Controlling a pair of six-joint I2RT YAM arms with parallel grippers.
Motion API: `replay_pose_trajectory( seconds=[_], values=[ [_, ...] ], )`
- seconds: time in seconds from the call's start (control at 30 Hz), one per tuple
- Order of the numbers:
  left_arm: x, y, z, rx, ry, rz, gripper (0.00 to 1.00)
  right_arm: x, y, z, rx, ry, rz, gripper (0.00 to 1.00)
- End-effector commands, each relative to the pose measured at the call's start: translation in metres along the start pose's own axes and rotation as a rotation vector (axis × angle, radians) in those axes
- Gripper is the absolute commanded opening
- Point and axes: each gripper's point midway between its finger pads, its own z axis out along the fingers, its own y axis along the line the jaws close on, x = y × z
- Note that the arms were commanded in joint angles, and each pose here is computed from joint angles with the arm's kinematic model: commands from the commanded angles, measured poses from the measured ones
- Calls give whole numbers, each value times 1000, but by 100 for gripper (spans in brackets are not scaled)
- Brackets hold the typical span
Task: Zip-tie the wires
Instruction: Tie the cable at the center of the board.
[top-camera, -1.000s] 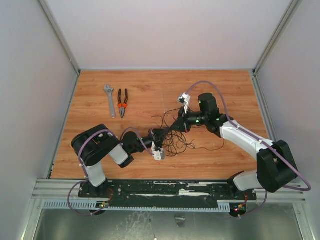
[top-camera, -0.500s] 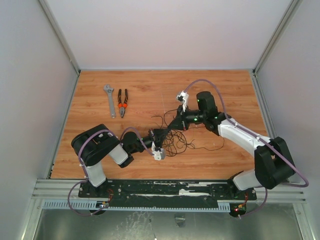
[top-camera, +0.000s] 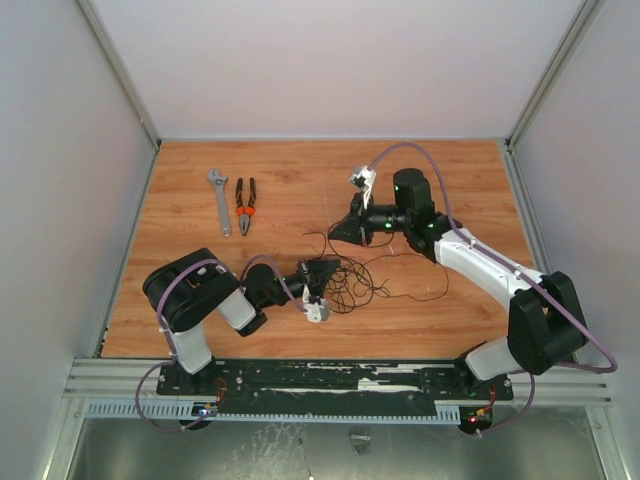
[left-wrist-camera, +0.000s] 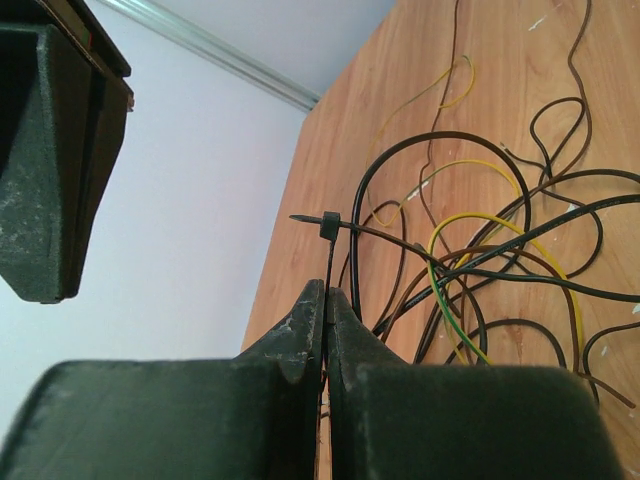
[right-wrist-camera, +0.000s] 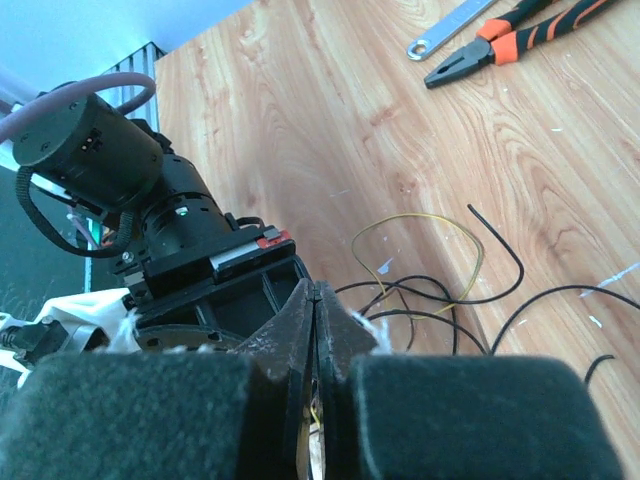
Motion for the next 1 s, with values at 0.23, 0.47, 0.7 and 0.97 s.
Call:
replay_pose_trajectory(
  seconds=[0.23,0.47,0.7,0.97],
  values=[
    [-35,51,-4,-203,-129,99,0,24,5,-20,52,40,-19,30],
    [-35,54,-4,-209,-129,99,0,55,15,-24,11,93,4,44],
    [-36,55,-4,-212,-131,96,0,65,16,-21,-13,87,11,45],
    [-35,55,-4,-214,-129,95,0,70,11,-18,-11,100,26,43]
  ],
)
